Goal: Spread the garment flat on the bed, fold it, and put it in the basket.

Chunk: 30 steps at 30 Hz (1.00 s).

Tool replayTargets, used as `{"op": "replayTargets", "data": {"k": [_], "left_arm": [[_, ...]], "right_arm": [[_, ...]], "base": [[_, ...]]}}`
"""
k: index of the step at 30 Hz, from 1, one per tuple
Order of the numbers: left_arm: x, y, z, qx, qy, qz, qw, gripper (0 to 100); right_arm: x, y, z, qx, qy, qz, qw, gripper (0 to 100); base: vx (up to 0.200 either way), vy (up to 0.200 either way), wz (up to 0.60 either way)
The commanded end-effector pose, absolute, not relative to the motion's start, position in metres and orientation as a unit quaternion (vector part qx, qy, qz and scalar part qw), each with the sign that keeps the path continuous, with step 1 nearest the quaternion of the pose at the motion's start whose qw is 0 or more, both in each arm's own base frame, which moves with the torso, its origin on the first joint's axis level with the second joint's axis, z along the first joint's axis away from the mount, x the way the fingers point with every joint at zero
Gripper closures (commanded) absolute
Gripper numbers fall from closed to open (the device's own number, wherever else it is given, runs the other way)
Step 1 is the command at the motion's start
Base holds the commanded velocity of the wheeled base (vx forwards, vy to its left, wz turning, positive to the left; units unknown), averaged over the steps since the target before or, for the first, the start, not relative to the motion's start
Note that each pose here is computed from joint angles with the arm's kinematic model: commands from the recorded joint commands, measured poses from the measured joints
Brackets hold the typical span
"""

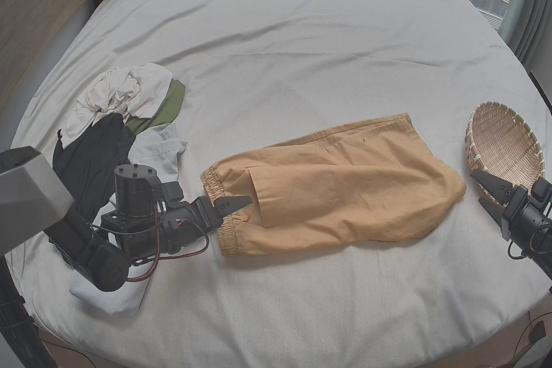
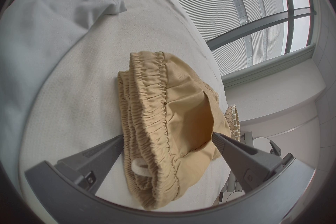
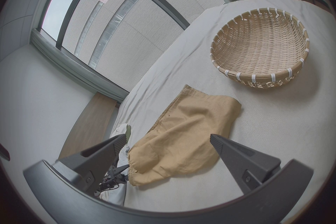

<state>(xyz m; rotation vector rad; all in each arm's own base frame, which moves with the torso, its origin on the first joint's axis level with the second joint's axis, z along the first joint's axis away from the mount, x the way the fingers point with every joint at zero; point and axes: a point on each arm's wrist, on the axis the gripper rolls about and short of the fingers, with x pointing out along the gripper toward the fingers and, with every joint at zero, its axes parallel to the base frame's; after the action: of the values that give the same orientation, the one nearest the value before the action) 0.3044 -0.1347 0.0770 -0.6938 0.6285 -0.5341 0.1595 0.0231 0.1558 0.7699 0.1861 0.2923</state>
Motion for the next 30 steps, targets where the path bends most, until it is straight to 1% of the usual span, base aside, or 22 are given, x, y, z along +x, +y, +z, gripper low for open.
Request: {"op": "replayTargets", "data": {"k": [1, 5, 6, 15, 20, 26, 30], "left_arm": [[0.306, -0.14, 0.073, -0.329, 0.305, -0.258, 0.856, 0], [0.307, -0.142, 0.074, -0.336, 0.306, -0.258, 0.853, 0], [0.307, -0.141, 0.074, -0.339, 0.306, -0.256, 0.852, 100], [0.299, -0.134, 0.076, -0.354, 0.311, -0.242, 0.848, 100], [0.274, -0.114, 0.099, -0.375, 0.295, -0.239, 0.845, 100], [0.245, -0.092, 0.125, -0.382, 0.263, -0.236, 0.854, 100], [0.232, -0.084, 0.133, -0.384, 0.257, -0.231, 0.856, 100]], "right_arm": [[0.152, 0.023, 0.166, 0.372, 0.066, 0.156, 0.912, 0], [0.152, 0.023, 0.166, 0.372, 0.068, 0.155, 0.912, 0], [0.152, 0.023, 0.166, 0.372, 0.068, 0.155, 0.912, 0], [0.153, 0.025, 0.166, 0.372, 0.068, 0.159, 0.912, 0], [0.155, 0.025, 0.165, 0.372, 0.073, 0.158, 0.912, 0], [0.165, 0.026, 0.158, 0.373, 0.095, 0.15, 0.911, 0], [0.172, 0.027, 0.155, 0.373, 0.104, 0.145, 0.91, 0]], "base": [[0.0, 0.0, 0.0], [0.0, 0.0, 0.0], [0.0, 0.0, 0.0], [0.0, 0.0, 0.0], [0.0, 0.0, 0.0], [0.0, 0.0, 0.0], [0.0, 0.0, 0.0]]}}
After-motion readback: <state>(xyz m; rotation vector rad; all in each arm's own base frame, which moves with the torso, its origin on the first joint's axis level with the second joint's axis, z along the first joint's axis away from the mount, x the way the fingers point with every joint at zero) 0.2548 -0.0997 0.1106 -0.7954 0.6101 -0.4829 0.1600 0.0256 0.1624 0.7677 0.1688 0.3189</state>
